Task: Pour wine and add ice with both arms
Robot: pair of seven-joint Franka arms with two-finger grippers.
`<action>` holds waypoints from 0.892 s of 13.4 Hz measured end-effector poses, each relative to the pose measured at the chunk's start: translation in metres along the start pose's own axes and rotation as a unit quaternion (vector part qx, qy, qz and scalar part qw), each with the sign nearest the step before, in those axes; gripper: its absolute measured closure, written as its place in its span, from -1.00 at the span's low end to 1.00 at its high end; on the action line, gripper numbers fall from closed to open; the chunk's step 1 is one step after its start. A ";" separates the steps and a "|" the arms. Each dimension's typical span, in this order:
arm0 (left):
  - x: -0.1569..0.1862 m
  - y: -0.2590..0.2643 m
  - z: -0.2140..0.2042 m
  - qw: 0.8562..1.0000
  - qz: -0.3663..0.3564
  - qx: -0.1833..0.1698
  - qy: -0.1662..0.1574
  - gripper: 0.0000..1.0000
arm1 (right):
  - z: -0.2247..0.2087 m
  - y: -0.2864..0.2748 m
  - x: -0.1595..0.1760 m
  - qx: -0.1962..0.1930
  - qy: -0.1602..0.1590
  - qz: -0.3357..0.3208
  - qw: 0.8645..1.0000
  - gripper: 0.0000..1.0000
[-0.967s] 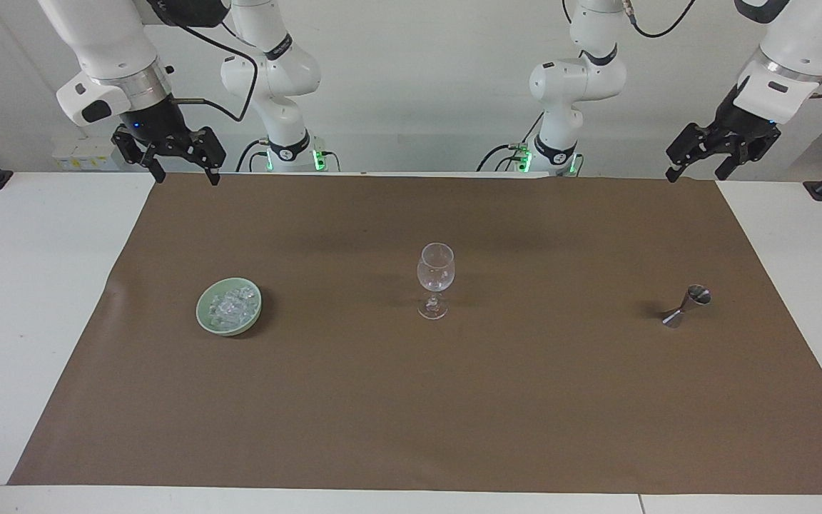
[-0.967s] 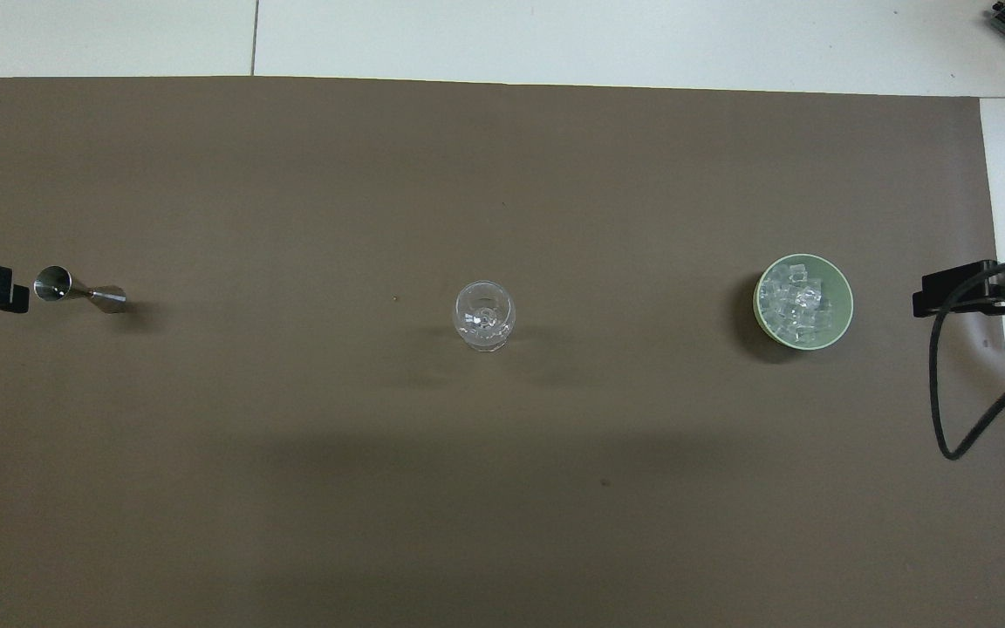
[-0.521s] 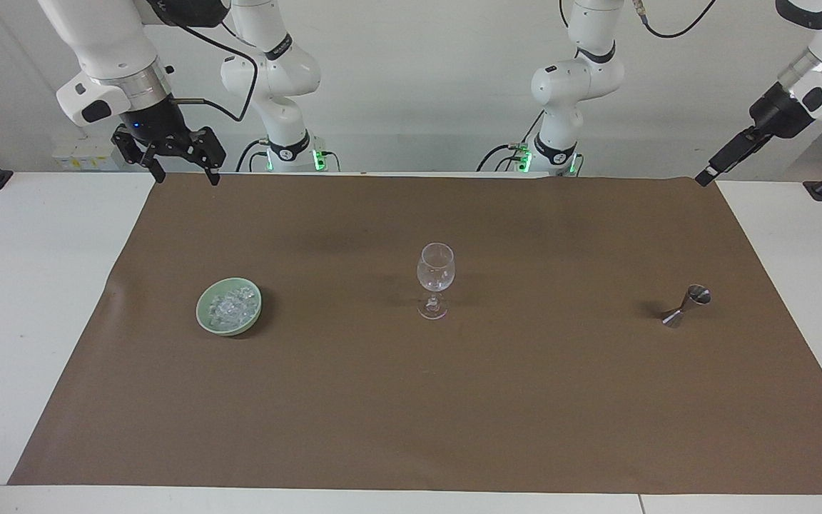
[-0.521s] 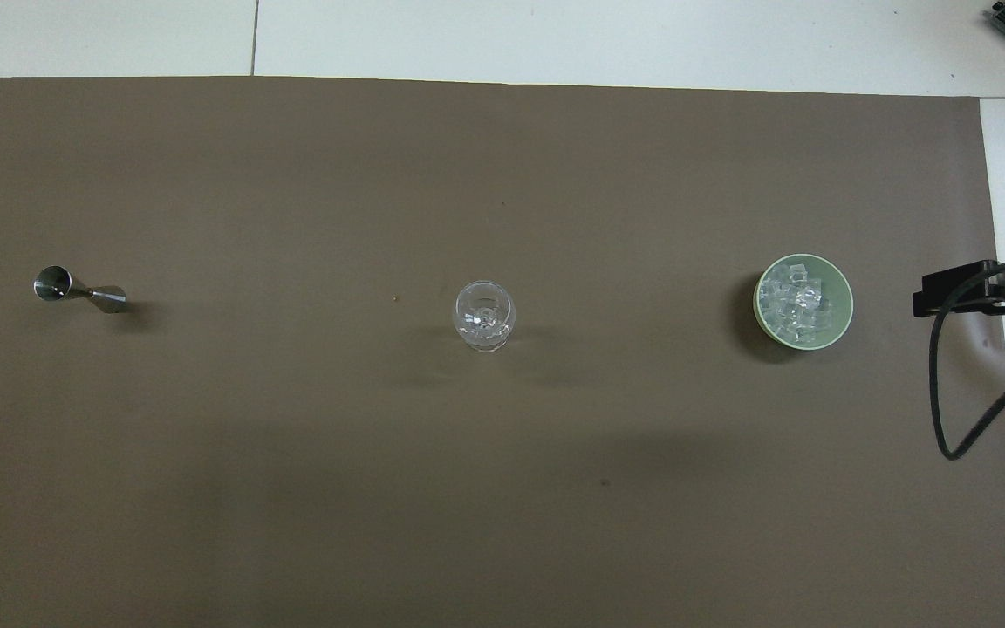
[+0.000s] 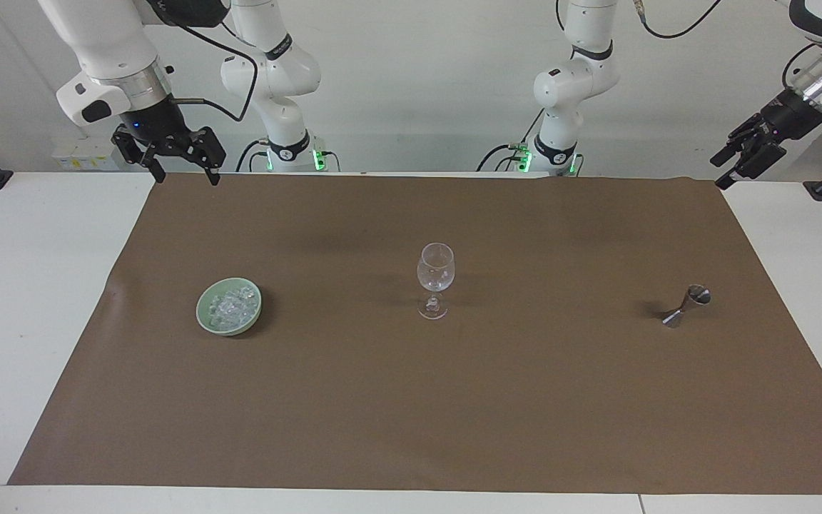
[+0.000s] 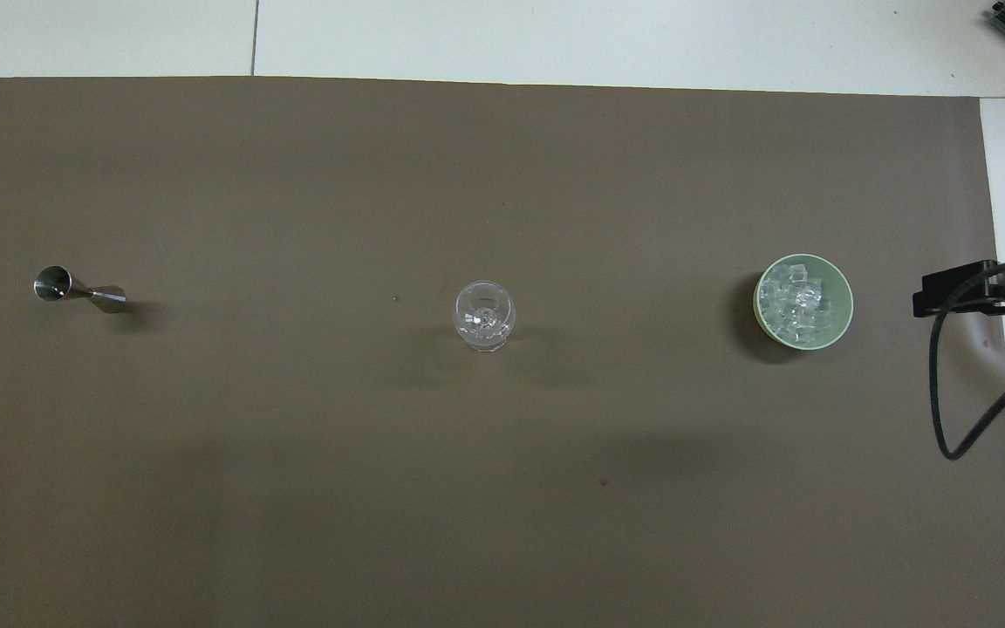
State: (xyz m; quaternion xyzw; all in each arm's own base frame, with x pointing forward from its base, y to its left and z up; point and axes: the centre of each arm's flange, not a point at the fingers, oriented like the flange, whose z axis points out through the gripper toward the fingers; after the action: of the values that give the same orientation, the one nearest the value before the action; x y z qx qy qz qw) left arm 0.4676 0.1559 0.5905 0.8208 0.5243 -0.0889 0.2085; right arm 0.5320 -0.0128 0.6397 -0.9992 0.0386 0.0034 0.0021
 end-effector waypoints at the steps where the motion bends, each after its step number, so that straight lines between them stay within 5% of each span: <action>1: 0.009 -0.007 0.001 0.999 -0.028 -0.017 -0.009 -1.00 | 0.000 0.000 0.000 0.000 0.000 0.000 1.000 -1.00; 7: 0.062 -0.043 0.017 0.972 -0.192 -0.118 -0.072 -1.00 | 0.000 0.000 0.000 0.000 0.000 0.000 1.000 -1.00; 12: 0.105 -0.062 0.055 0.950 -0.252 -0.147 -0.114 -1.00 | 0.000 0.000 0.000 0.000 0.000 0.000 1.000 -1.00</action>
State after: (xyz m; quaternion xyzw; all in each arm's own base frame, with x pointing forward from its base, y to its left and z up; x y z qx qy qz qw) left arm 0.4616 0.2412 0.4877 0.6063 0.6942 -0.1538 0.3562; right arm 0.5320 -0.0128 0.6397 -0.9992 0.0386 0.0034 0.0021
